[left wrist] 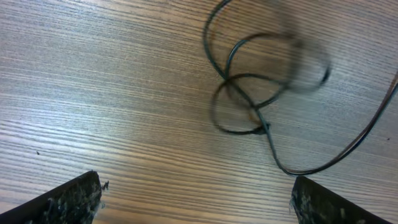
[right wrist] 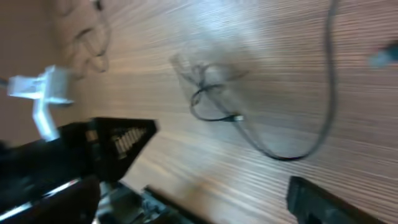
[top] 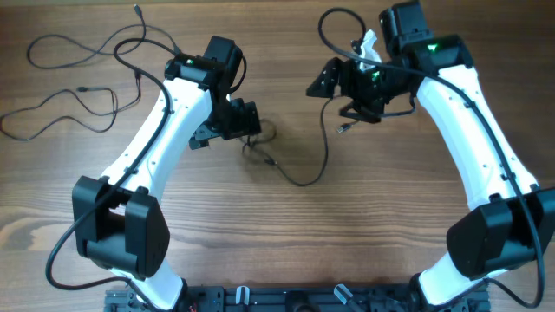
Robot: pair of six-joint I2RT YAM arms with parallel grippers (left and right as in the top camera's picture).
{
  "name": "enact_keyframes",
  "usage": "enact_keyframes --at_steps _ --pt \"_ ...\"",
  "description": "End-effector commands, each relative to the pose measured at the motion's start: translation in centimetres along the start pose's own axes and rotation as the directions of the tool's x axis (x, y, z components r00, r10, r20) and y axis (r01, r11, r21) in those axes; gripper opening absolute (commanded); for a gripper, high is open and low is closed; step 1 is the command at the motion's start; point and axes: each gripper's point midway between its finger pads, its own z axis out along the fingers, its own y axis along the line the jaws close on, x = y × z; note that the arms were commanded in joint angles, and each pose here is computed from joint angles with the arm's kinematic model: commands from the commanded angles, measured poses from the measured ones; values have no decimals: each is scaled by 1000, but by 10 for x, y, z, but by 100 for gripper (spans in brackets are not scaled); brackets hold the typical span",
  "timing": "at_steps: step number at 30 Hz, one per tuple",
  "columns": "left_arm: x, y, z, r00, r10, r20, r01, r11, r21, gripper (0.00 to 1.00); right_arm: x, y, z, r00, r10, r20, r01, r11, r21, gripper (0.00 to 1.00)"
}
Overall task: Untangle cables
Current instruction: 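Drag the grasped cable leftward toward the center with the right gripper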
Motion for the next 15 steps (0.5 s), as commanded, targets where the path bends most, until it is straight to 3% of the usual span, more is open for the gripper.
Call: enact_keyframes --at_steps 1,6,9,11,15 --pt "-1 4 5 1000 -15 -6 15 1000 -19 100 -8 -18 -1 998 -18 64 10 991 135 99" --pt "0 4 5 1000 -16 -8 15 1000 -15 100 -23 -31 -5 990 -37 136 7 976 218 100" --pt "11 -15 4 997 -13 -73 20 996 91 100 -36 -42 -11 979 -31 202 -26 962 273 100" --pt "20 -30 0 992 -5 -129 29 983 182 100 -49 -56 -20 960 23 279 -113 944 311 100" --pt "20 -33 0 991 -3 -131 28 980 196 100 -65 -82 -40 917 113 382 -250 910 331 100"
